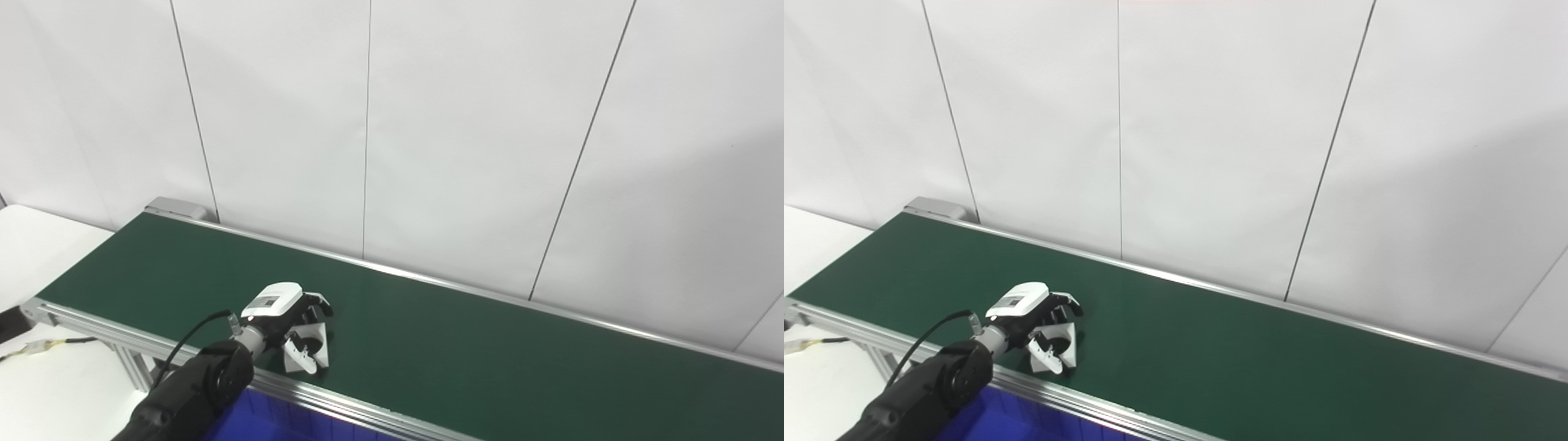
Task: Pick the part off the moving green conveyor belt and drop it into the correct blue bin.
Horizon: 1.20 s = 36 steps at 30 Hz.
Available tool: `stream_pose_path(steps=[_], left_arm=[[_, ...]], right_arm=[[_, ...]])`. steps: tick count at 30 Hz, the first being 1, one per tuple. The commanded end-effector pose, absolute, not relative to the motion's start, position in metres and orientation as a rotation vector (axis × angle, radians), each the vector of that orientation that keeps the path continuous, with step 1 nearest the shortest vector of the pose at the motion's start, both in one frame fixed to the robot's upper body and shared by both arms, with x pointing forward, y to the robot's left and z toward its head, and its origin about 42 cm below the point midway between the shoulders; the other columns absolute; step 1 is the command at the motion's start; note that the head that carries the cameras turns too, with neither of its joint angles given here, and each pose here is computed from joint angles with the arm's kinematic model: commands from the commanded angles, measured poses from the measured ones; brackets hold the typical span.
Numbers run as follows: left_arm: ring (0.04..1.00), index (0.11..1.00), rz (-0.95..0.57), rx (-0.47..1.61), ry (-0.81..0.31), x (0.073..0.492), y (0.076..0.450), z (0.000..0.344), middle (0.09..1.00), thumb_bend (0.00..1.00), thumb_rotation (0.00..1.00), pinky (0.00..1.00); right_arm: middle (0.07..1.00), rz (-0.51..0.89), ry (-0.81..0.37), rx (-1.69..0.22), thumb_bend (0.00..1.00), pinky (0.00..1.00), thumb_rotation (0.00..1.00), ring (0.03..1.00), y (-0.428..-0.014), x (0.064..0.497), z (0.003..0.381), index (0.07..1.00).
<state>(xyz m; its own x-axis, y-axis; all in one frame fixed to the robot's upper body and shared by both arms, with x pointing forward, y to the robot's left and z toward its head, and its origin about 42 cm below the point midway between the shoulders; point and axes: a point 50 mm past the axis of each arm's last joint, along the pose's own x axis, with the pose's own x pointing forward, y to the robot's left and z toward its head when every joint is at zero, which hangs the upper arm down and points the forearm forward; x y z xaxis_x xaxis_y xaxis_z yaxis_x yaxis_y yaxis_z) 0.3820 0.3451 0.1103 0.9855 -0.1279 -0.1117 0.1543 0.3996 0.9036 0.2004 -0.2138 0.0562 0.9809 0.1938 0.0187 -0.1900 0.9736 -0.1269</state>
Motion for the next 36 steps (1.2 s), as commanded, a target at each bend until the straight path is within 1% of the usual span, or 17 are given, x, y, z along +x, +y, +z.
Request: stream_pose_path(steps=[1, 4, 6, 8, 11, 17, 21, 24, 28, 30, 33, 34, 36], left_arm=[[0.432, 0.546, -0.136, 1.128, -0.092, 0.388, 0.346, 0.146, 0.491, 0.48, 0.0, 0.37], [0.442, 0.525, -0.142, 1.085, -0.17, 0.375, 0.335, 0.163, 0.505, 0.48, 0.0, 0.34], [0.441, 0.529, -0.148, 1.069, -0.21, 0.367, 0.327, 0.174, 0.507, 0.47, 0.0, 0.34], [0.44, 0.532, -0.157, 1.051, -0.246, 0.358, 0.32, 0.183, 0.512, 0.47, 0.0, 0.33], [0.431, 0.542, -0.17, 1.04, -0.3, 0.347, 0.311, 0.196, 0.509, 0.47, 0.0, 0.33], [0.424, 0.557, -0.183, 1.035, -0.348, 0.326, 0.298, 0.218, 0.51, 0.47, 0.0, 0.31], [0.425, 0.555, -0.189, 1.021, -0.367, 0.314, 0.295, 0.23, 0.509, 0.47, 0.0, 0.31], [0.429, 0.55, -0.192, 1.031, -0.39, 0.303, 0.294, 0.238, 0.512, 0.47, 0.0, 0.32], [0.428, 0.549, -0.209, 1.04, -0.44, 0.287, 0.295, 0.249, 0.509, 0.47, 0.0, 0.33], [0.429, 0.545, -0.216, 1.042, -0.459, 0.28, 0.296, 0.253, 0.503, 0.47, 0.0, 0.36], [0.432, 0.539, -0.231, 1.041, -0.473, 0.267, 0.297, 0.259, 0.501, 0.47, 0.0, 0.37], [0.434, 0.538, -0.241, 1.041, -0.474, 0.262, 0.297, 0.26, 0.5, 0.48, 0.0, 0.37], [0.431, 0.542, -0.279, 1.033, -0.469, 0.251, 0.294, 0.261, 0.496, 0.47, 0.0, 0.37]], right_arm=[[0.771, 0.193, -0.083, -0.119, 0.5, 0.62, 0.47, 0.711, -0.214, 0.204, 0.069, 0.868], [0.772, 0.196, -0.086, -0.125, 0.5, 0.62, 0.46, 0.712, -0.215, 0.205, 0.07, 0.867], [0.771, 0.198, -0.089, -0.124, 0.5, 0.62, 0.46, 0.711, -0.216, 0.205, 0.07, 0.866], [0.765, 0.199, -0.091, -0.123, 0.49, 0.62, 0.43, 0.708, -0.217, 0.206, 0.07, 0.86], [0.761, 0.197, -0.087, -0.125, 0.49, 0.62, 0.42, 0.708, -0.218, 0.207, 0.07, 0.859], [0.757, 0.199, -0.095, -0.133, 0.45, 0.62, 0.36, 0.705, -0.219, 0.208, 0.072, 0.853], [0.758, 0.2, -0.099, -0.151, 0.43, 0.62, 0.32, 0.704, -0.22, 0.208, 0.075, 0.855], [0.762, 0.196, -0.099, -0.148, 0.43, 0.63, 0.34, 0.709, -0.22, 0.208, 0.078, 0.856], [0.769, 0.191, -0.097, -0.143, 0.42, 0.65, 0.3, 0.717, -0.221, 0.209, 0.083, 0.864], [0.772, 0.191, -0.093, -0.146, 0.43, 0.65, 0.32, 0.721, -0.222, 0.21, 0.086, 0.868], [0.772, 0.19, -0.091, -0.148, 0.48, 0.66, 0.42, 0.719, -0.225, 0.213, 0.087, 0.862], [0.77, 0.19, -0.089, -0.145, 0.49, 0.66, 0.43, 0.716, -0.226, 0.215, 0.088, 0.857], [0.764, 0.187, -0.083, -0.144, 0.55, 0.66, 0.5, 0.713, -0.23, 0.218, 0.087, 0.852]])
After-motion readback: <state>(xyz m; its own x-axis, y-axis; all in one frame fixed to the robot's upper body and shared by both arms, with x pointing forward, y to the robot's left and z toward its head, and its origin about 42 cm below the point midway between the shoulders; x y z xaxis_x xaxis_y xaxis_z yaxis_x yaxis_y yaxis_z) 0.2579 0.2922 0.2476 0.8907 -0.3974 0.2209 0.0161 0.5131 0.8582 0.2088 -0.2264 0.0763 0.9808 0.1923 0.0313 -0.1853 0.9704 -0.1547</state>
